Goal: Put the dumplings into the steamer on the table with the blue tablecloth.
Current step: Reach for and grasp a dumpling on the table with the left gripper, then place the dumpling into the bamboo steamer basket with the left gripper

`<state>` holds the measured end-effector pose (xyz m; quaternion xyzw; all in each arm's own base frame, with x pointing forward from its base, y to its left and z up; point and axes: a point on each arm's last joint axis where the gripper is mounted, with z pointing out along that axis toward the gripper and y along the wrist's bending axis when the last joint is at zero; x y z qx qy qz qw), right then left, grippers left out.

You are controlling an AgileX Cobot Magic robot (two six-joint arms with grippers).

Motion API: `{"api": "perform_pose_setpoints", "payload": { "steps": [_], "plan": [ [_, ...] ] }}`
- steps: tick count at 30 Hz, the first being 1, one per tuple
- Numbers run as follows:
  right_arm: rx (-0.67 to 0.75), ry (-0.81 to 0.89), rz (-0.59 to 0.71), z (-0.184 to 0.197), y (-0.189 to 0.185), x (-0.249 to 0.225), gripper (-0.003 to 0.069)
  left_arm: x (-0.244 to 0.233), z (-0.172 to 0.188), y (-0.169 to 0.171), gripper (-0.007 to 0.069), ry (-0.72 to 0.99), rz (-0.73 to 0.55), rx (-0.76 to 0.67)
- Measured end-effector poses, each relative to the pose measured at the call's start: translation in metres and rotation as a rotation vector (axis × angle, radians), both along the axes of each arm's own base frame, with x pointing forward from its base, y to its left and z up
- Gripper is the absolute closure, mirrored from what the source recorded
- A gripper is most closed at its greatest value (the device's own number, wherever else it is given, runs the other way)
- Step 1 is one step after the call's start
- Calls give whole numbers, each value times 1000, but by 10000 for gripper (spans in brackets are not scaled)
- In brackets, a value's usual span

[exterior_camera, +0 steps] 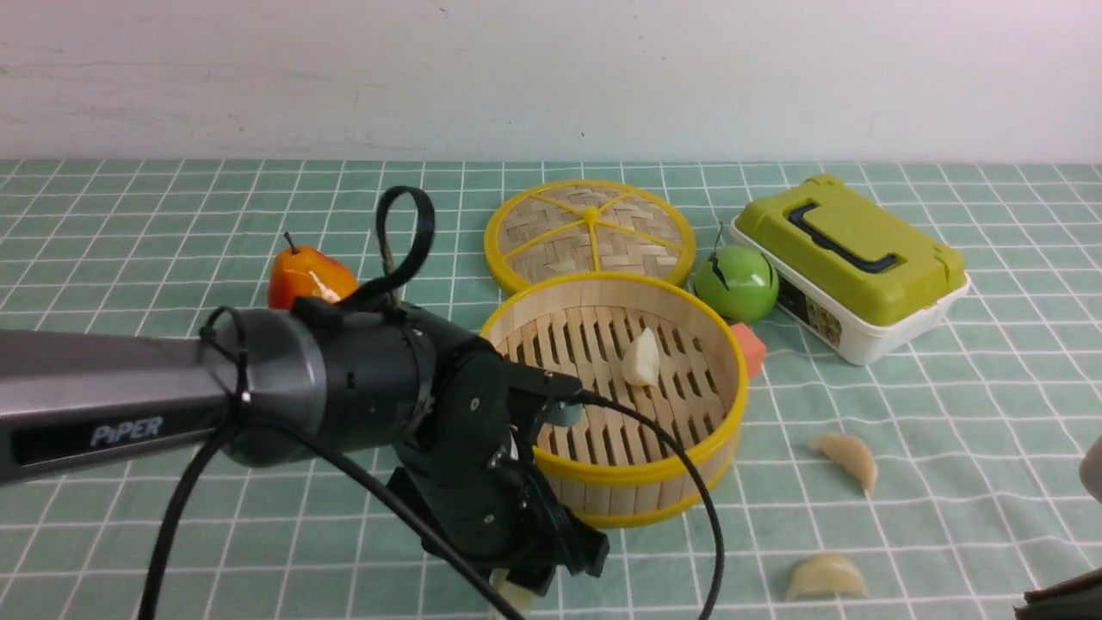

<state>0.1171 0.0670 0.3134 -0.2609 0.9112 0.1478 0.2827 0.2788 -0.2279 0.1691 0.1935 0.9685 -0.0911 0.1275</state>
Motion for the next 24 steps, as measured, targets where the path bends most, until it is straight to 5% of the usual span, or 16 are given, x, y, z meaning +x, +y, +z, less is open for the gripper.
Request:
{"api": "perform_pose_setpoints", "payload": {
  "steps": [4, 10, 20, 24],
  "plan": [
    [-3, 5, 2, 0, 0, 0, 602, 0, -3, 0, 393, 2, -14, 7],
    [-6, 3, 1, 0, 0, 0, 595, 1, 12, -2, 389, 34, -23, 28],
    [12, -43, -14, 2, 1, 5, 583, 33, 156, -9, 389, -212, -32, -93],
    [2, -17, -14, -2, 3, 10, 583, 66, 159, -8, 389, -230, 25, -119]
  ]
}}
